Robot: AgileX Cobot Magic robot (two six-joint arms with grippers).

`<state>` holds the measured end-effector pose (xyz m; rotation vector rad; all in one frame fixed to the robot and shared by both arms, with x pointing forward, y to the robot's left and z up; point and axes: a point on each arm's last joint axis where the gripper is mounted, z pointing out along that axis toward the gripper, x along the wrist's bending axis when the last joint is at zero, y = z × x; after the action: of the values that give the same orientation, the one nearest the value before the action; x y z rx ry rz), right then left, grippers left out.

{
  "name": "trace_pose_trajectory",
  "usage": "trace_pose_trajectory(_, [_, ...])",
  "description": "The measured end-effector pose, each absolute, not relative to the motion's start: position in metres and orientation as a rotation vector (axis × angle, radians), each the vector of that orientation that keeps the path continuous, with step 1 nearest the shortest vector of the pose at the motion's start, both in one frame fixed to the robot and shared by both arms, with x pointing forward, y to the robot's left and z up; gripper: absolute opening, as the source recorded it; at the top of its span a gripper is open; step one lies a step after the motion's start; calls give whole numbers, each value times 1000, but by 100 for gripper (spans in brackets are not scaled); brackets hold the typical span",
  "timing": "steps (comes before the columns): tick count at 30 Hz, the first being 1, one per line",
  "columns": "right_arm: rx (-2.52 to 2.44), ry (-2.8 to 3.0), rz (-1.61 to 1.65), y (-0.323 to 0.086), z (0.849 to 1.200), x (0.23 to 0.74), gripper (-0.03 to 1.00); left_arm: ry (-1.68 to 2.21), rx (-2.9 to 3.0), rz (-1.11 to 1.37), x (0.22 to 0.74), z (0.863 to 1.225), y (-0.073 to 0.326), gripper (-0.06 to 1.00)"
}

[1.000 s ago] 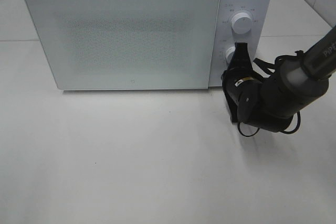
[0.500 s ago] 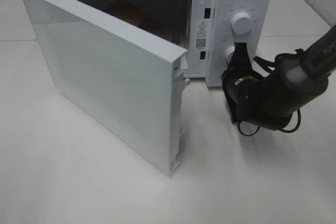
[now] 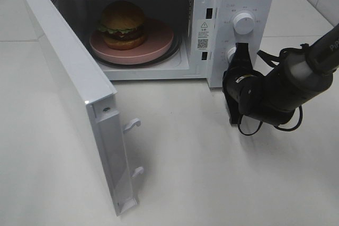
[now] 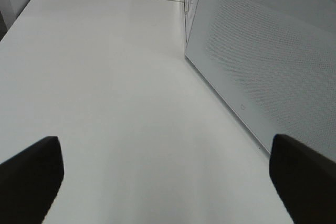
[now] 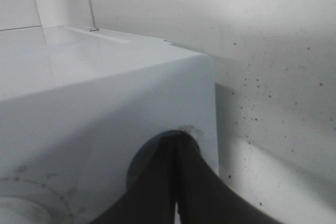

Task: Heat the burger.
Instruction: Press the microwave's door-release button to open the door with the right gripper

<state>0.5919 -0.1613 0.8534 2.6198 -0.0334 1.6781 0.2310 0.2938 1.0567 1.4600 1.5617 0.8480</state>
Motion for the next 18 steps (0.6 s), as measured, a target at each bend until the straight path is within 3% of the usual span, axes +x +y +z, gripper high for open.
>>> trace_pose_trajectory(18, [2590,94,1763,-171,864,570,1,1562,1460,848,231,1057,294,99])
